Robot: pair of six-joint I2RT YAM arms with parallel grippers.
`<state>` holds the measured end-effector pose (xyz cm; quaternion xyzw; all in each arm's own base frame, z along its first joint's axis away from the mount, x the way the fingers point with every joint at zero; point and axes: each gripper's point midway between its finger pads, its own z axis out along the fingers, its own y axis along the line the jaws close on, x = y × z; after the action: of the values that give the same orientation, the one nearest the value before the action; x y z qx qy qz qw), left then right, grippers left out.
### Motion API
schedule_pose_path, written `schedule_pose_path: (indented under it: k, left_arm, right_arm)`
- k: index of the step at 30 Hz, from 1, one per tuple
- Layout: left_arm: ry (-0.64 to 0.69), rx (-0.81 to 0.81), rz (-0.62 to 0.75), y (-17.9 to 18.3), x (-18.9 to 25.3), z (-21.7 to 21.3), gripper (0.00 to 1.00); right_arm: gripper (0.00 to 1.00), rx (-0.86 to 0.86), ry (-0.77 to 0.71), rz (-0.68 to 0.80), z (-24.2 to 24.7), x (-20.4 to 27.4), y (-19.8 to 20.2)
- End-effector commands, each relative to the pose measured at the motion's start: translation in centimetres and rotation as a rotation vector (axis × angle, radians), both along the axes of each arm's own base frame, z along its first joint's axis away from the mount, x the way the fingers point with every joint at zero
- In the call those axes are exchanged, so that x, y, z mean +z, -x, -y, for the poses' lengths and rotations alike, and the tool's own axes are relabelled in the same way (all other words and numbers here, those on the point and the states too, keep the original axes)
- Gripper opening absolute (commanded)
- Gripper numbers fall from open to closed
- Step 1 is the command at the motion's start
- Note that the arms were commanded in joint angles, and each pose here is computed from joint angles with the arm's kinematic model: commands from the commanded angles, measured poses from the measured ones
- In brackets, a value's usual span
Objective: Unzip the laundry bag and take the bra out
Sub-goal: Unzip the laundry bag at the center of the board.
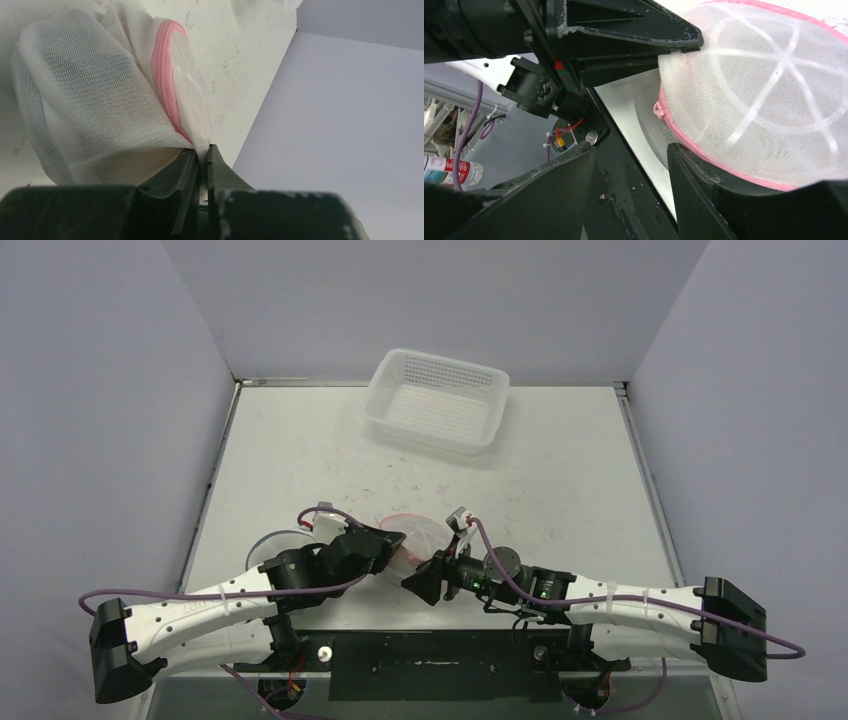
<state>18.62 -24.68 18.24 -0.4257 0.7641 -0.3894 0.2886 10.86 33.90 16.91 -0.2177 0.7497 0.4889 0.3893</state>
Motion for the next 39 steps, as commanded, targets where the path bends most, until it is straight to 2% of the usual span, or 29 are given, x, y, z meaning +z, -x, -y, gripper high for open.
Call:
schedule_pose_path:
  k: [1,10,22,29,39]
  left_arm:
    - [0.083,0.007,0.037,-0.5,2.5,0.9,0.00]
    - [0.084,-0.005,0.029,-0.5,2.2,1.5,0.00]
    - [0.085,-0.023,0.022,-0.5,2.1,2.2,0.00]
    - [0.083,-0.031,0.020,-0.5,2.1,2.5,0.00]
    - [0.077,-0.032,0.017,-0.4,1.8,2.5,0.00]
  right_arm:
    - [0.56,-0.120,-0.078,0.004,-0.2,1.8,-2.3]
    - [0.53,-0.291,-0.130,-0.020,0.9,1.7,-4.7]
    - [0.46,-0.345,-0.142,-0.010,1.1,1.7,-5.7]
    - [0.45,-0.385,-0.148,0.003,1.2,1.8,-6.4]
    - [0.32,-0.432,-0.180,0.022,1.9,2.2,-7.1]
